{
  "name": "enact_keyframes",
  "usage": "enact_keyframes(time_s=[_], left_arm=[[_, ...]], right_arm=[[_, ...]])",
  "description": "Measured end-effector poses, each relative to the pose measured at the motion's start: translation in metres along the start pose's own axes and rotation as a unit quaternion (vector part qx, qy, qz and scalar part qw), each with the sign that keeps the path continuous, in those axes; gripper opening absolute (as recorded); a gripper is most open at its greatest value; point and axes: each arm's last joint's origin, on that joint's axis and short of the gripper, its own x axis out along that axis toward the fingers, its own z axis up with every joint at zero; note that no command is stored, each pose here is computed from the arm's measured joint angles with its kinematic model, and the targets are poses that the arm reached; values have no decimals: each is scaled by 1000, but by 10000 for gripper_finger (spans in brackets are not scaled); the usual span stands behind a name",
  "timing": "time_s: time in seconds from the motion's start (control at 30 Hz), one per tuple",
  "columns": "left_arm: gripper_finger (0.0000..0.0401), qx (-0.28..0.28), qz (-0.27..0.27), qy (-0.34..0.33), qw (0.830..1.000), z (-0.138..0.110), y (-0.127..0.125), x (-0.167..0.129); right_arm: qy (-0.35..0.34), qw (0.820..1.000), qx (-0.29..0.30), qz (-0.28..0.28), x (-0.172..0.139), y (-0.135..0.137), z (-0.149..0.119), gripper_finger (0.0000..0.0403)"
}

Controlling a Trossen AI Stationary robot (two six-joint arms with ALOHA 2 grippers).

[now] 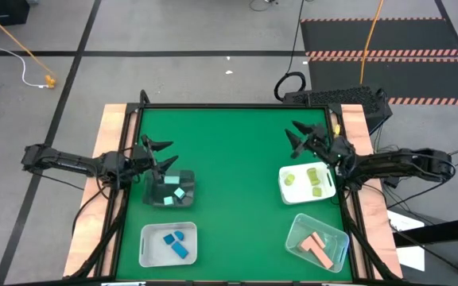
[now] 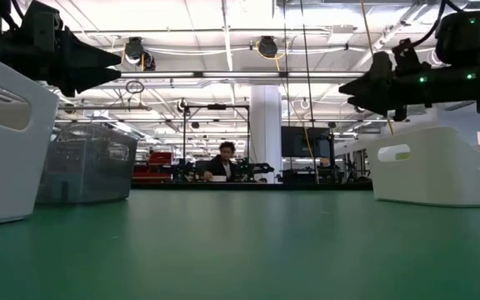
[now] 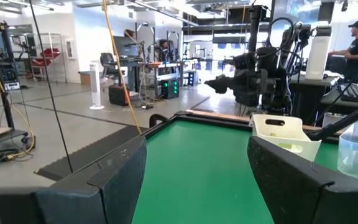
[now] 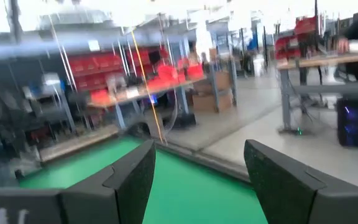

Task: Sort & place blocks by color
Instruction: Return to Home Position

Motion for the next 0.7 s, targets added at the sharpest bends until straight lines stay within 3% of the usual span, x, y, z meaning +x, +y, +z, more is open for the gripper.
enact_keyframes(time_s=[0.7], left_arm=[[286, 0, 0, 0, 1000, 0, 0, 0]], right_arm=[[25, 1000, -4, -17, -1, -2, -6, 238]])
